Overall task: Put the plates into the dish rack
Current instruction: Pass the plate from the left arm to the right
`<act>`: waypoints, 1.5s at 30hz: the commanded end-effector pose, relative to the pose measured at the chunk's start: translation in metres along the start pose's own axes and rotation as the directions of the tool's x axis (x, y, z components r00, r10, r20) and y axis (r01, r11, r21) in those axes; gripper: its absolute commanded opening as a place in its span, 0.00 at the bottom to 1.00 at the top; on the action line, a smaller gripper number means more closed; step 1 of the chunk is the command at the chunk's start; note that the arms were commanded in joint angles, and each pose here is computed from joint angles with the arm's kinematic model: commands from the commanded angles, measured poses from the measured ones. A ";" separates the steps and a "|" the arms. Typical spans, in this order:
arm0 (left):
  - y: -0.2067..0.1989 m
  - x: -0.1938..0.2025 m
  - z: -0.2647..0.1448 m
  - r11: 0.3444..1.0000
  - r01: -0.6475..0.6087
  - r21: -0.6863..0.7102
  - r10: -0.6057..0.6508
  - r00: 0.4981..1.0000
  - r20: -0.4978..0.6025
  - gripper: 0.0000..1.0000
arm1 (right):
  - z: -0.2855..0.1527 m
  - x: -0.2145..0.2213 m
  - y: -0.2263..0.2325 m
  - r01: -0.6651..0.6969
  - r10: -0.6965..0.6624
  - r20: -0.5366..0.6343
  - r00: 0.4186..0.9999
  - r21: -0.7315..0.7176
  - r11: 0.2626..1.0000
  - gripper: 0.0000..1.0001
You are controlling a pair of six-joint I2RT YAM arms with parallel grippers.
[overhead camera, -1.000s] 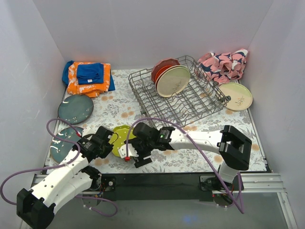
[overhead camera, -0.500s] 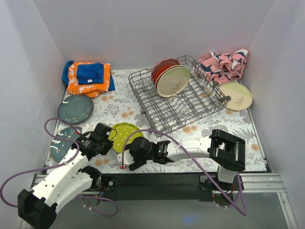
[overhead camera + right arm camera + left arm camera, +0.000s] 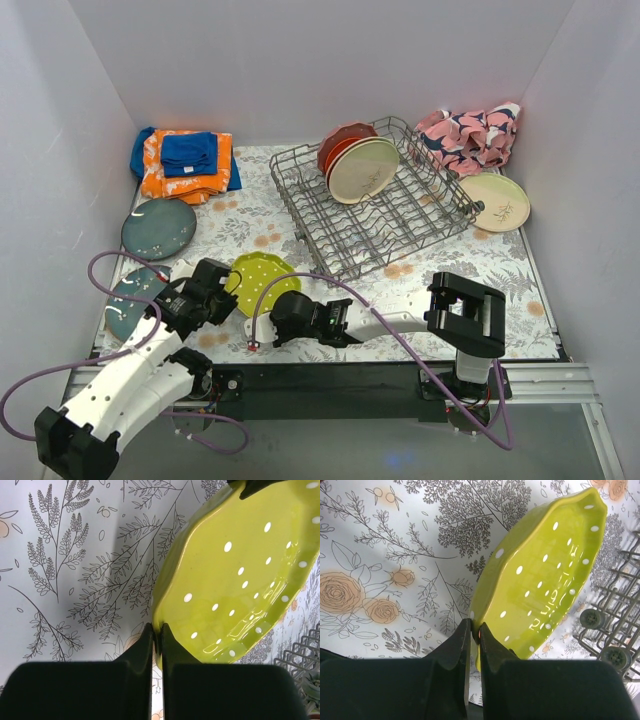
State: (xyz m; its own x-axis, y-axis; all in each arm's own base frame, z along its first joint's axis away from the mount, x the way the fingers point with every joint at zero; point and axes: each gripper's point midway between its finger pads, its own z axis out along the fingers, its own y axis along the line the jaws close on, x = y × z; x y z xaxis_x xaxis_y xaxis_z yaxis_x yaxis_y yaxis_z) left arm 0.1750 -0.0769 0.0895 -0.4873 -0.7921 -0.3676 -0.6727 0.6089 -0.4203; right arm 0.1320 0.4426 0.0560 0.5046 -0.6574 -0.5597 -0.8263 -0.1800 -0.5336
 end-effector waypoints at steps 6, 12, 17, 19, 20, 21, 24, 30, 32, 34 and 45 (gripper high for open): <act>-0.034 -0.008 -0.014 0.863 0.496 0.094 -0.493 0.869 -0.052 0.09 | -0.013 -0.036 -0.014 -0.084 0.079 0.143 0.987 0.030 0.996 0.01; -0.015 0.000 -0.008 0.867 0.496 0.042 -0.494 0.868 -0.049 0.36 | -0.018 -0.043 -0.022 -0.153 0.150 0.189 0.971 0.002 0.988 0.01; -0.004 0.006 0.000 0.867 0.497 0.031 -0.496 0.867 -0.049 0.42 | -0.020 -0.043 -0.024 -0.200 0.206 0.214 0.955 -0.046 0.979 0.01; 0.004 0.008 0.004 0.870 0.493 0.012 -0.493 0.869 -0.039 0.46 | -0.021 -0.044 -0.022 -0.207 0.215 0.220 0.951 -0.062 0.976 0.01; 0.007 0.009 0.006 0.869 0.494 0.006 -0.494 0.869 -0.034 0.50 | -0.021 -0.044 -0.023 -0.214 0.224 0.222 0.949 -0.065 0.975 0.01; 0.009 0.010 0.007 0.869 0.495 0.000 -0.495 0.868 -0.031 0.52 | -0.021 -0.045 -0.023 -0.215 0.225 0.223 0.948 -0.070 0.974 0.01; 0.011 0.012 0.012 0.864 0.504 0.013 -0.503 0.863 -0.035 0.60 | -0.021 -0.047 -0.022 -0.222 0.237 0.230 0.944 -0.086 0.971 0.01; -0.009 0.011 0.021 0.845 0.523 0.114 -0.518 0.852 -0.075 0.64 | -0.023 -0.053 -0.014 -0.236 0.267 0.242 0.933 -0.147 0.960 0.01; -0.011 0.013 0.023 0.844 0.523 0.117 -0.517 0.852 -0.080 0.65 | -0.025 -0.057 -0.014 -0.241 0.275 0.250 0.928 -0.159 0.957 0.01; -0.014 0.014 0.027 0.845 0.521 0.115 -0.514 0.853 -0.088 0.67 | -0.027 -0.060 -0.014 -0.252 0.291 0.251 0.923 -0.174 0.952 0.01; -0.022 0.020 0.034 0.803 0.574 0.161 -0.556 0.819 -0.143 0.68 | -0.043 -0.087 -0.025 -0.332 0.399 0.268 0.877 -0.261 0.906 0.01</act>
State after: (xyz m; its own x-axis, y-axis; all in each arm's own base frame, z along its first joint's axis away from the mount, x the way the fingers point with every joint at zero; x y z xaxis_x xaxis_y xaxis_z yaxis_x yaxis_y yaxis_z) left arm 0.1773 -0.0930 0.0434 -0.4704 -0.8285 -0.3038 -0.6200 0.5553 -0.5543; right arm 0.1078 0.4505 0.0792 0.2146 -0.5913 -0.7774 -0.9767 -0.1263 -0.1735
